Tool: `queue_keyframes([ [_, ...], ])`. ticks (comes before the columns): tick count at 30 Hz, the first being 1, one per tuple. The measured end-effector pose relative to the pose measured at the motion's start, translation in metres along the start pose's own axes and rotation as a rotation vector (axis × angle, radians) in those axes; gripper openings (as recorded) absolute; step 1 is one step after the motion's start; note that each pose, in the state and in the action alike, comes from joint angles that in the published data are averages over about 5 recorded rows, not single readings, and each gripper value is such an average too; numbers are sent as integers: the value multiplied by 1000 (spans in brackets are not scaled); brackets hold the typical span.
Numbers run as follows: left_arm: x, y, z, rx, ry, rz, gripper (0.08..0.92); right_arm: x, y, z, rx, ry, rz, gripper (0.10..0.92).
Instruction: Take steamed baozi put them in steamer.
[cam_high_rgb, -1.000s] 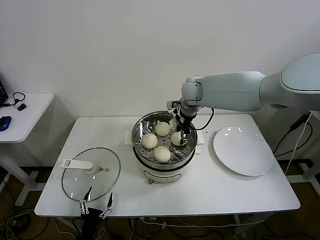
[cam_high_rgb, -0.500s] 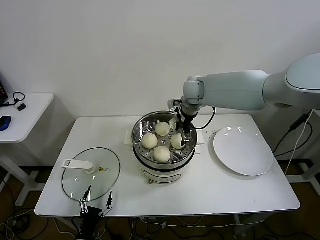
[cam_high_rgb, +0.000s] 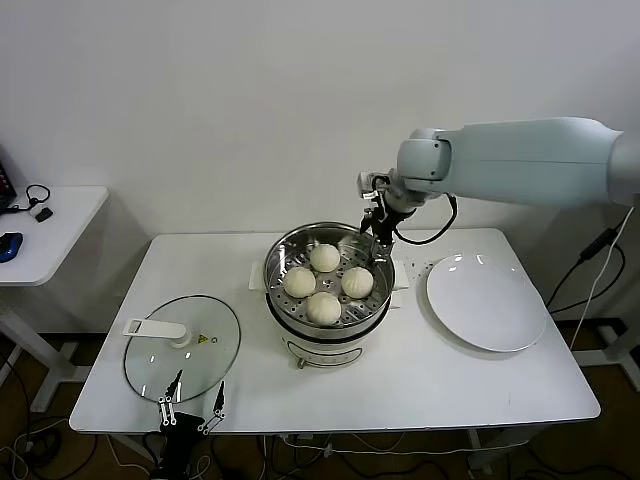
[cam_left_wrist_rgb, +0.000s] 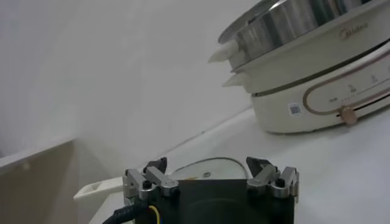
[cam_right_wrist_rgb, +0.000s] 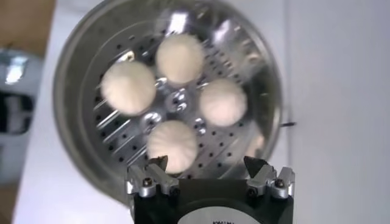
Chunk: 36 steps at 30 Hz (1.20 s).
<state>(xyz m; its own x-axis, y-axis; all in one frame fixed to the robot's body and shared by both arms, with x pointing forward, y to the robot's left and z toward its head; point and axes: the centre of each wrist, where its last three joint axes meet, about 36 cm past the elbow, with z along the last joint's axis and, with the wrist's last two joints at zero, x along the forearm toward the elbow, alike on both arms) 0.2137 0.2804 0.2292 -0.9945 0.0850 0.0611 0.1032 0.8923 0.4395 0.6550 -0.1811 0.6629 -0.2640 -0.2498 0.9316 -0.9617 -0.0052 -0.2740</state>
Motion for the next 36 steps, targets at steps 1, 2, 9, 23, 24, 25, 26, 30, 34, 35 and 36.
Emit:
queue_keyframes([
  [1,0,0,0,-1,-1,0,823,2,5,1,-15,-16,30,823],
  [2,0,0,-1,-2,-1,0,823,4,10,3,-30,-32,60,823],
  [9,-1,2,-1,-4,0,-1,823,7,51,15,-137,-157,278,823],
  [23,-2,2,-4,12,3,-4,823,-6,153,52,-313,-510,686,823],
  [24,-2,2,-4,13,2,-5,823,-7,160,54,-331,-542,708,823],
  [25,-2,2,-4,15,2,-6,823,-8,166,57,-349,-573,728,823],
  [26,-1,2,-5,17,2,-8,823,-9,171,59,-369,-605,748,823],
  [30,0,3,-4,25,4,-11,823,-16,191,70,-452,-734,824,823],
  [34,-1,3,-4,29,3,-13,823,-27,212,84,-541,-859,902,823],
  [35,-1,3,-4,30,3,-13,823,-30,218,87,-563,-886,924,823],
  [36,-1,3,-4,31,3,-13,823,-33,223,91,-584,-912,947,823],
])
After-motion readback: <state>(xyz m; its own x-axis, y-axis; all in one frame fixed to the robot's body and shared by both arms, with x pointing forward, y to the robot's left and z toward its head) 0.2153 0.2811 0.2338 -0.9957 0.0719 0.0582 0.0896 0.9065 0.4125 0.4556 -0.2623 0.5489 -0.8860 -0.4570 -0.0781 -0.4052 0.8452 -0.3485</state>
